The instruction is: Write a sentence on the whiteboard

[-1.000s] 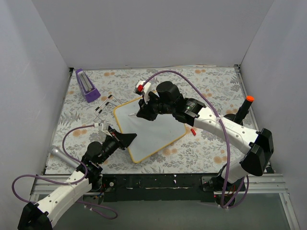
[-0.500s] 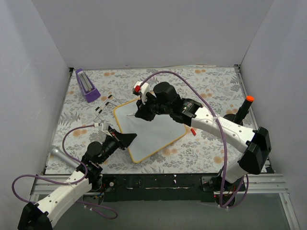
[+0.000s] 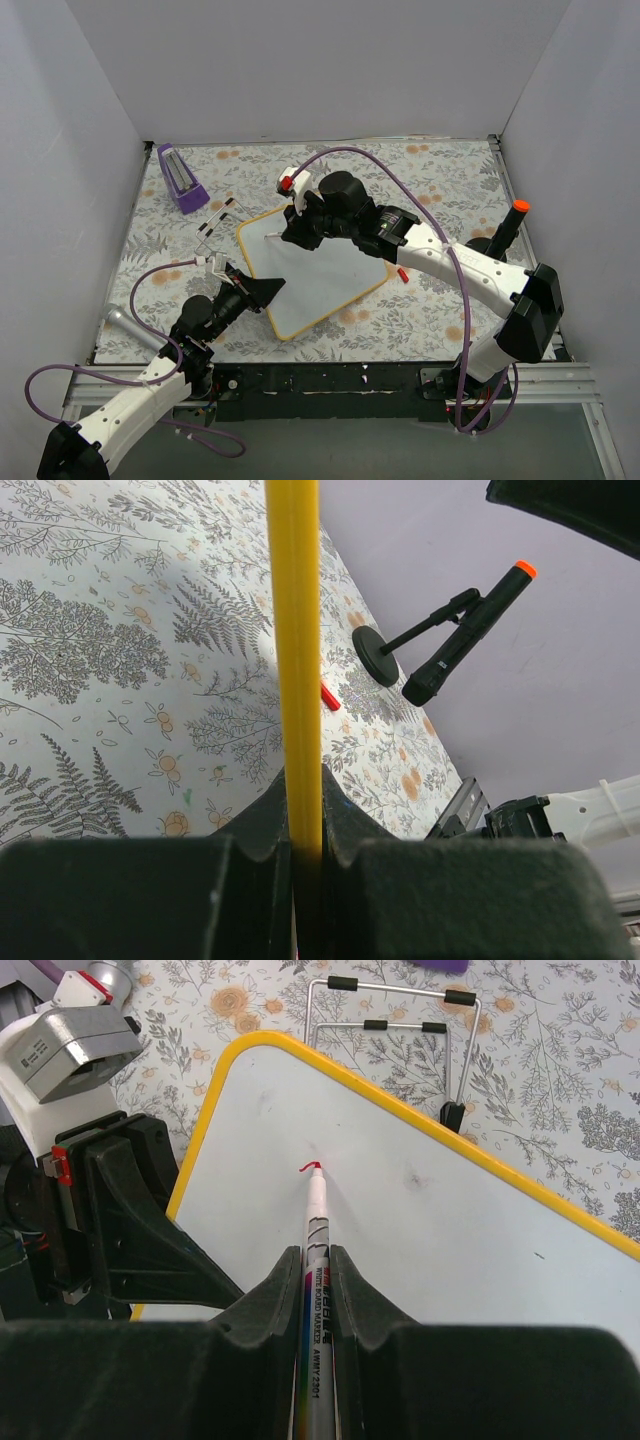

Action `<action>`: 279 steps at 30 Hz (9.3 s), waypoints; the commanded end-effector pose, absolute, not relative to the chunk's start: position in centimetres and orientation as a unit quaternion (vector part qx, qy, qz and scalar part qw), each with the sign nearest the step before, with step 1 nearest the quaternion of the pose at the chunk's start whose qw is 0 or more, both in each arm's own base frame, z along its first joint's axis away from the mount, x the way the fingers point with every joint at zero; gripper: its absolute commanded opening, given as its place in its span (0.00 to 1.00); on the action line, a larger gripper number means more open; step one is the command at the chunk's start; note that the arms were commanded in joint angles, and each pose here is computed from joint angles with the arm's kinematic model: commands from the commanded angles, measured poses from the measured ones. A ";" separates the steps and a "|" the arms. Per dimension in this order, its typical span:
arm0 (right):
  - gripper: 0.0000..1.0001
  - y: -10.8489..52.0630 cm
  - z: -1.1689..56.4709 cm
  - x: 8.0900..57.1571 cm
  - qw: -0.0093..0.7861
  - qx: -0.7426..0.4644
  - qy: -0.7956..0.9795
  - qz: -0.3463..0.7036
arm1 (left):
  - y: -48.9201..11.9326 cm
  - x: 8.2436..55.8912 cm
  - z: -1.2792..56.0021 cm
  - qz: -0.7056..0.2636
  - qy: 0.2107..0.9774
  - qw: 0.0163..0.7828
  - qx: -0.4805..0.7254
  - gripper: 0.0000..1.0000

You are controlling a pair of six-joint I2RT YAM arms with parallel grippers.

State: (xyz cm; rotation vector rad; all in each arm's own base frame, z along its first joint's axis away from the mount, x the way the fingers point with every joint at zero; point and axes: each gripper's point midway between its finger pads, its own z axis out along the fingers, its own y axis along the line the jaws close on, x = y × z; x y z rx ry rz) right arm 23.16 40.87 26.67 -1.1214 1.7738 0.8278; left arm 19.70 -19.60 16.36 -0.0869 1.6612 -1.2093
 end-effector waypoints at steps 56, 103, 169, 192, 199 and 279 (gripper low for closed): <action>0.01 40.5 28.0 23.2 0.448 -0.465 0.680 0.348 | -19.7 19.2 21.8 -0.543 0.622 0.565 -0.010 0.00; 0.01 40.0 25.7 23.0 0.427 -0.484 0.687 0.333 | -19.8 19.1 21.7 -0.545 0.621 0.564 -0.005 0.00; 0.01 35.0 27.9 22.8 0.418 -0.532 0.613 0.407 | -20.0 19.1 21.4 -0.542 0.625 0.562 0.002 0.00; 0.01 35.1 27.8 22.9 0.419 -0.533 0.613 0.407 | -19.9 19.0 21.4 -0.543 0.624 0.561 -0.001 0.00; 0.01 35.0 27.8 22.9 0.418 -0.532 0.614 0.408 | -19.9 19.0 21.4 -0.543 0.624 0.562 -0.002 0.00; 0.01 34.6 27.2 23.2 0.425 -0.546 0.612 0.383 | -19.8 19.1 21.4 -0.544 0.624 0.561 -0.006 0.00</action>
